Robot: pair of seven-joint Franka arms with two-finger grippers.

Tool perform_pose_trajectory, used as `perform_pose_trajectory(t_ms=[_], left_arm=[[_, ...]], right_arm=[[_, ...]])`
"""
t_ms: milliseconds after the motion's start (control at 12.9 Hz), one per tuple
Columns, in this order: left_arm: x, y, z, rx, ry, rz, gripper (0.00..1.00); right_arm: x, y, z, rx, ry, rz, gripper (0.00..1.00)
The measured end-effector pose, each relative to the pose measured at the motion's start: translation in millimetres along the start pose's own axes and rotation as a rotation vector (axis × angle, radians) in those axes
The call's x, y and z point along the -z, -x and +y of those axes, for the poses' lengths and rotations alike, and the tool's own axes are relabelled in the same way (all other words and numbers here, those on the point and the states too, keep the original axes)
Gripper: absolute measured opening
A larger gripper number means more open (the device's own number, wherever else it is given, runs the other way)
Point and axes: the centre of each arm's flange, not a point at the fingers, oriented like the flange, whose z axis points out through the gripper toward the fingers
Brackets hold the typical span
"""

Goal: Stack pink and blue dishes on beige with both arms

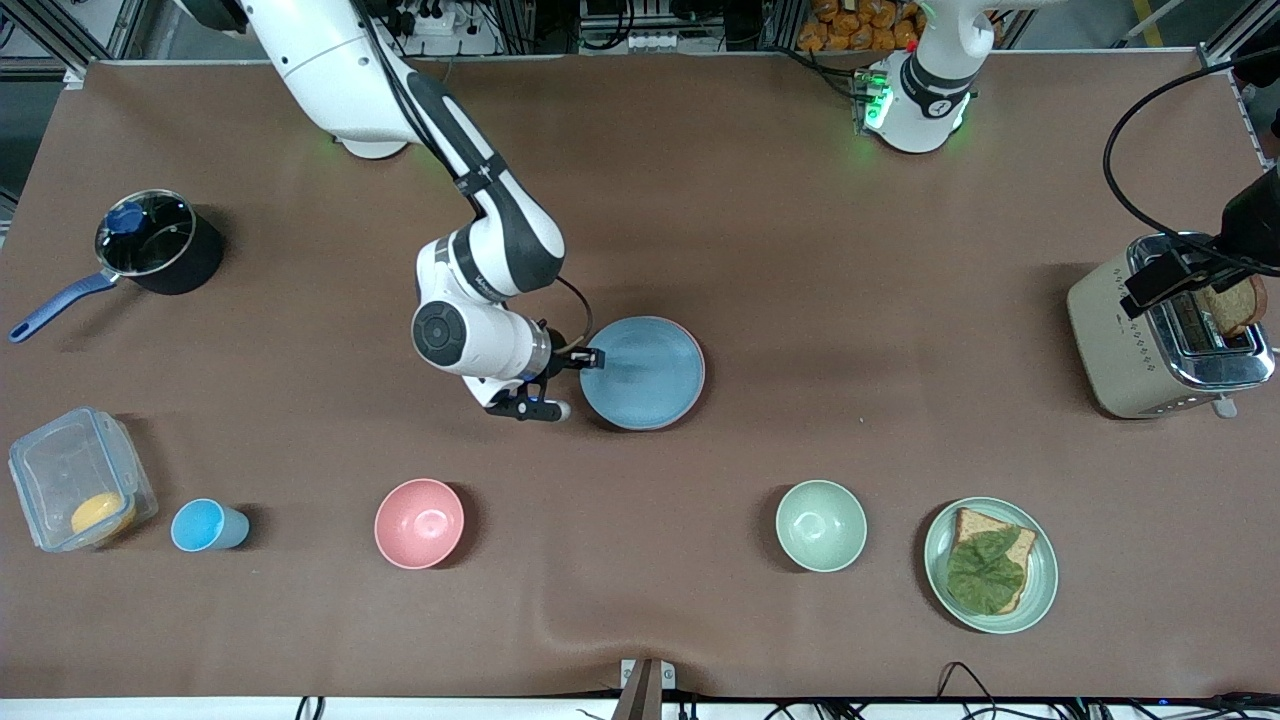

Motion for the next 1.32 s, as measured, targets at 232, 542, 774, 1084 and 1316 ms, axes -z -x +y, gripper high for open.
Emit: perform_pose_trajectory(t_ms=[232,542,774,1084,1316], left_arm=[[-0.9,0.3,1.0,-0.003,0.0,-0.002,1.0],[-1.6,1.3,4.5,-0.009,0.0,-0.003,1.0],[-1.9,1.0,3.5,-0.039,0.002,-0.005,1.0],[-3.4,-0.7,-0.7,-0.054,0.045,-0.02,1.0],[-3.4,-0.5,0.0,-0.057,0.045,-0.02,1.0]], right_arm=[[79.1,-29.6,50.6,0.042,0.066,0.03,1.0],[163.7,-53.5,128.2,0.192,0.213,0.088,1.0],[233.6,-43.9,166.3,0.318,0.325,0.101,1.0],[362.0,11.0,224.1,0.354,0.321,0.128,1.0],[403.0,53.9,215.8,0.267,0.31,0.158,1.0]])
